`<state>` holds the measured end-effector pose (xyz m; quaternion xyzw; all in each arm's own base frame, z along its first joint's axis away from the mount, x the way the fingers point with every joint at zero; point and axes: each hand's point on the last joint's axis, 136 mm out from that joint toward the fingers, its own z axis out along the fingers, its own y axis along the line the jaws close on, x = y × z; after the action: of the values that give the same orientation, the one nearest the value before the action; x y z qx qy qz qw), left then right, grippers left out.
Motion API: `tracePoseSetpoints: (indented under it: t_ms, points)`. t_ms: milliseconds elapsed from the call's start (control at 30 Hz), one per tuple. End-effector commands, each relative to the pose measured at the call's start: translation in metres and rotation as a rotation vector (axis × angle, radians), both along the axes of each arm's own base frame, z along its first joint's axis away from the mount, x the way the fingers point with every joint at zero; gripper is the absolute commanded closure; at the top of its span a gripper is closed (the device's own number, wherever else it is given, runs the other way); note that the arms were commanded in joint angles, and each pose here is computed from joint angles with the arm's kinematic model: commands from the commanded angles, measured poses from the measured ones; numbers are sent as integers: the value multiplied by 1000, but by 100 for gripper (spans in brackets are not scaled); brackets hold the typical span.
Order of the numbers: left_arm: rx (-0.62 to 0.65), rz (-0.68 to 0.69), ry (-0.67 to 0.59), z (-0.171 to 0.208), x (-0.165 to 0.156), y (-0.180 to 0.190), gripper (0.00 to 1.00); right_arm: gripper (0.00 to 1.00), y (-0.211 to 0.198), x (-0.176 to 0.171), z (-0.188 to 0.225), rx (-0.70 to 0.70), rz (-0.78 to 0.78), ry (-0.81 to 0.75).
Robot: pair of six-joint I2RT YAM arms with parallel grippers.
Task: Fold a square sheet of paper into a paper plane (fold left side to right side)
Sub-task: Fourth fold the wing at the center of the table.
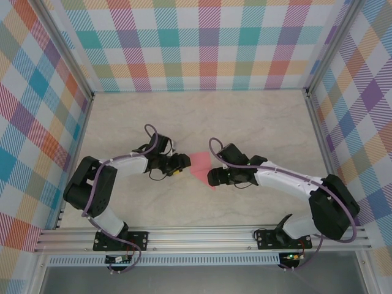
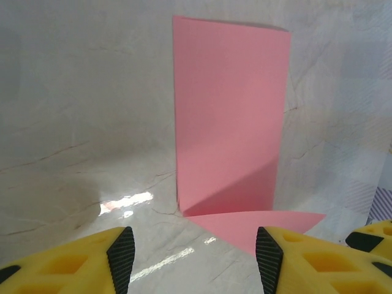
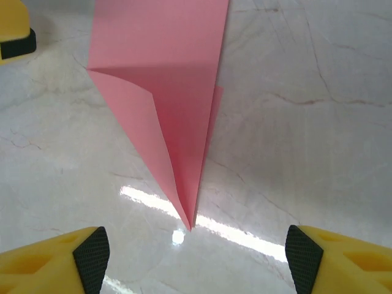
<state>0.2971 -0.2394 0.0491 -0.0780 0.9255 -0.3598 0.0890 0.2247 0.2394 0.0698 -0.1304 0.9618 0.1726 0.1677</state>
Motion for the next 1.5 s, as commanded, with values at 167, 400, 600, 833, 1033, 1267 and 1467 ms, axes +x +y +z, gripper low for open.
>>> tracePoseSetpoints:
  t_ms: [167, 400, 600, 833, 1033, 1267, 1467]
  points:
    - [-18, -9, 9, 3, 3, -13, 41, 37, 33, 32, -19, -38, 112, -8]
    - [6, -23, 10, 2, 0, -14, 41, 59, 53, 42, -22, 62, 161, 13]
    - [11, -19, 10, 3, 0, -14, 41, 73, 45, 42, -31, 27, 152, 24]
    - [5, -26, 15, 3, -1, -19, 40, 87, 33, 46, -32, -2, 115, 19]
    - [-5, -39, 19, 2, -1, -28, 40, 89, 26, 47, -34, -19, 91, 23]
    - [-21, -43, 17, 1, 4, -38, 44, 88, 28, 46, -35, -13, 98, 30]
    - [-38, -38, 10, 4, 10, -46, 52, 87, 26, 45, -34, -15, 96, 27]
